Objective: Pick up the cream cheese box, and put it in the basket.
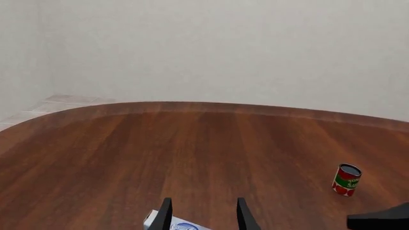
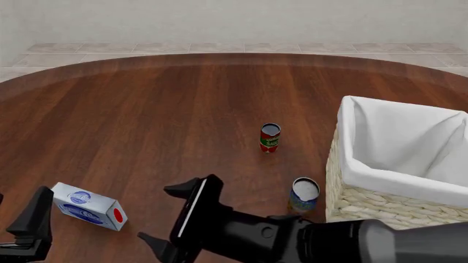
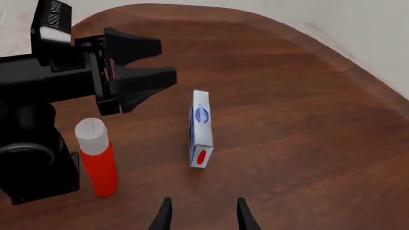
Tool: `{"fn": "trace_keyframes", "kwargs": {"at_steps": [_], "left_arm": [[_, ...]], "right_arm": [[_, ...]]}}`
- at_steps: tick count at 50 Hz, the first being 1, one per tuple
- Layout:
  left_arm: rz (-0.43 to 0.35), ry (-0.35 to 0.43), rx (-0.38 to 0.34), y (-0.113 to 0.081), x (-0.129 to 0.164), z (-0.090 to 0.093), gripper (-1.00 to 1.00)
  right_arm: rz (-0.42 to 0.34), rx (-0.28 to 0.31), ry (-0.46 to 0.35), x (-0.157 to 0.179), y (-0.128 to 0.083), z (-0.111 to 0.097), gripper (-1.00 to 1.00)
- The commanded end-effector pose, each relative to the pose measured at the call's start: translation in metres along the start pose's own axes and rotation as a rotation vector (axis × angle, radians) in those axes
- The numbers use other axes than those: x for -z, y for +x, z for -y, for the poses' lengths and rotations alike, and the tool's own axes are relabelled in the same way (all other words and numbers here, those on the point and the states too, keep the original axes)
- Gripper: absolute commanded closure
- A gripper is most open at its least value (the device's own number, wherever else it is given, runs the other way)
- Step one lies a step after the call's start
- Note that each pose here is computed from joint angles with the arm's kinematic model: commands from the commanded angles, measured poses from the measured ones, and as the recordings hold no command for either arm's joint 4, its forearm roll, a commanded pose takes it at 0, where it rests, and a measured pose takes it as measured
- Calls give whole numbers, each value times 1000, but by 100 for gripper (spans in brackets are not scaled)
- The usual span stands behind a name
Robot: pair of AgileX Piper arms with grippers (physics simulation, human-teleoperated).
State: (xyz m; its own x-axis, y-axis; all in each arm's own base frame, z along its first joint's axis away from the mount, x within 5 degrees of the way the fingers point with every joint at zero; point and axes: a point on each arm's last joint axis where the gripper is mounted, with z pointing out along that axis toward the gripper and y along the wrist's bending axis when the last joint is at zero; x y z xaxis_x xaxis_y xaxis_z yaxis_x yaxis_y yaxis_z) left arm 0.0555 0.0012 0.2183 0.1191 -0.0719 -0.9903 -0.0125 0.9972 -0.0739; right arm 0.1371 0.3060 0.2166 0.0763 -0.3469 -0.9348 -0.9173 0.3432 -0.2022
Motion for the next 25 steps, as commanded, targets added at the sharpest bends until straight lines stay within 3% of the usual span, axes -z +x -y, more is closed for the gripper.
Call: {"fn": "trace_keyframes", "kwargs": {"at_steps": [1, 25], "left_arm": [[0, 0, 1, 0, 0, 0, -100], [7, -4, 11, -1, 0, 0, -100]], "right_arm": [[1, 2, -9, -7, -3, -3, -100], [-11, 7, -18, -25, -2, -6, -100]]}}
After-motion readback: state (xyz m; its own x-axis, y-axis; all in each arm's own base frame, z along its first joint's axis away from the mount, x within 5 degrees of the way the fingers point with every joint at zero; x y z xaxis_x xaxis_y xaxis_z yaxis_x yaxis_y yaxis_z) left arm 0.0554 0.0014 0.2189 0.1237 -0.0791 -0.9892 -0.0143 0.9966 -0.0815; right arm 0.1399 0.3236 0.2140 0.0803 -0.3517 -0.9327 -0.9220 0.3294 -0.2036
